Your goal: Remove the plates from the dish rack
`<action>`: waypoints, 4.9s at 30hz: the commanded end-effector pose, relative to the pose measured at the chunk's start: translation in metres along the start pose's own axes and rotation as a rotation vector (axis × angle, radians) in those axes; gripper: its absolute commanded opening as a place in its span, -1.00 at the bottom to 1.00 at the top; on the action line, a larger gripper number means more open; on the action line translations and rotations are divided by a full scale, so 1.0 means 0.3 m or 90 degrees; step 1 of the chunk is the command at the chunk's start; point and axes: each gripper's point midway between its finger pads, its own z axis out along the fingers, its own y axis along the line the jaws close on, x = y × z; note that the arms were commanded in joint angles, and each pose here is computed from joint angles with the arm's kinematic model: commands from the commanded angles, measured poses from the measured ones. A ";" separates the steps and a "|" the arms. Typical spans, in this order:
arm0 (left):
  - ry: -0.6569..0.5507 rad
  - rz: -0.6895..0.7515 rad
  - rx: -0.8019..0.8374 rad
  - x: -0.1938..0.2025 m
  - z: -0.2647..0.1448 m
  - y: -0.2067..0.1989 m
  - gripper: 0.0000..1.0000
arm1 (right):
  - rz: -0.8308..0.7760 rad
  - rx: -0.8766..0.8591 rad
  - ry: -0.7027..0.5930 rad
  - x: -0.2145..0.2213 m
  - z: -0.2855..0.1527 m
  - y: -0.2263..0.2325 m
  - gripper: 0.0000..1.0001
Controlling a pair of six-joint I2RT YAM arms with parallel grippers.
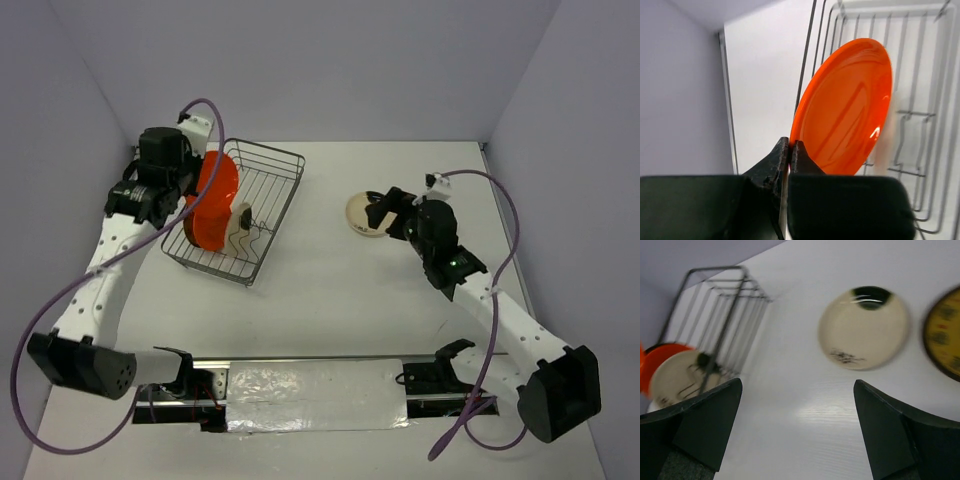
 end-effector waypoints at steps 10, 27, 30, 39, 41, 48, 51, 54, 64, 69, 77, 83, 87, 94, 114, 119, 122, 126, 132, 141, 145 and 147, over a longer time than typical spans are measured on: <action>-0.261 -0.048 0.493 -0.171 -0.406 -0.366 -1.00 | -0.119 -0.642 0.038 0.028 -0.162 0.829 1.00; -0.044 -0.049 0.196 0.003 -0.079 -0.184 0.76 | -0.030 -0.165 0.164 0.281 0.069 0.315 -1.00; 0.024 -0.027 0.146 0.098 -0.016 -0.161 0.65 | -0.012 -0.155 0.210 0.394 0.084 0.207 -0.99; 0.100 -0.013 0.153 0.201 0.074 -0.206 0.50 | 0.012 -0.090 0.302 0.583 0.164 0.024 -0.59; 0.114 -0.010 0.138 0.223 0.089 -0.199 0.52 | -0.002 -0.072 0.315 0.602 0.168 0.009 0.27; 0.163 0.004 0.106 0.300 0.153 -0.200 0.39 | -0.207 0.210 0.303 0.563 0.078 -0.180 1.00; 0.176 0.007 0.096 0.315 0.177 -0.202 0.38 | -0.211 0.237 0.263 0.493 0.042 -0.194 1.00; 0.182 0.009 0.097 0.322 0.204 -0.213 0.24 | -0.202 0.218 0.237 0.448 0.011 -0.173 1.00; 0.227 0.009 0.097 0.362 0.296 -0.272 -0.79 | -0.190 0.187 0.209 0.385 -0.041 -0.126 1.00; 0.196 -0.012 0.070 0.286 0.238 -0.222 -1.00 | -0.188 0.183 0.199 0.362 -0.055 -0.113 1.00; 0.061 -0.011 0.059 0.025 0.022 -0.094 -1.00 | -0.152 -0.007 0.164 0.294 -0.034 0.131 1.00; -0.063 -0.049 0.191 -0.124 -0.164 -0.152 -1.00 | -0.129 -0.481 0.108 0.185 -0.169 0.607 1.00; -0.120 -0.031 0.410 -0.125 -0.284 -0.331 -1.00 | -0.119 -0.595 0.051 0.086 -0.222 0.745 1.00; -0.167 0.005 0.721 -0.084 -0.482 -0.531 -1.00 | -0.106 -0.651 0.034 0.038 -0.218 0.842 0.95; -0.020 -0.081 0.064 -0.010 -0.103 -0.063 0.99 | 0.101 -0.009 0.061 -0.015 0.257 0.018 -1.00; 0.009 -0.052 0.046 0.080 -0.084 -0.063 0.99 | 0.141 0.020 0.076 -0.035 0.418 -0.152 -0.87; 0.005 -0.038 0.036 0.088 -0.107 -0.044 0.99 | 0.133 0.022 0.085 -0.053 0.501 -0.192 -0.80; 0.001 -0.026 0.022 0.102 -0.133 -0.025 0.99 | 0.123 0.030 0.135 -0.009 0.553 -0.211 -0.18; 0.015 -0.014 0.010 0.143 -0.139 -0.017 0.99 | 0.059 0.130 0.174 0.053 0.505 -0.247 1.00; 0.053 0.002 0.000 0.194 -0.061 -0.034 0.67 | -0.098 0.240 0.129 0.012 0.330 -0.175 1.00; 0.074 0.008 -0.004 0.212 0.010 -0.053 0.31 | -0.099 0.157 0.108 0.033 0.222 -0.079 1.00; 0.089 0.015 -0.019 0.222 0.062 -0.053 0.24 | -0.107 0.133 0.105 0.030 0.180 -0.039 1.00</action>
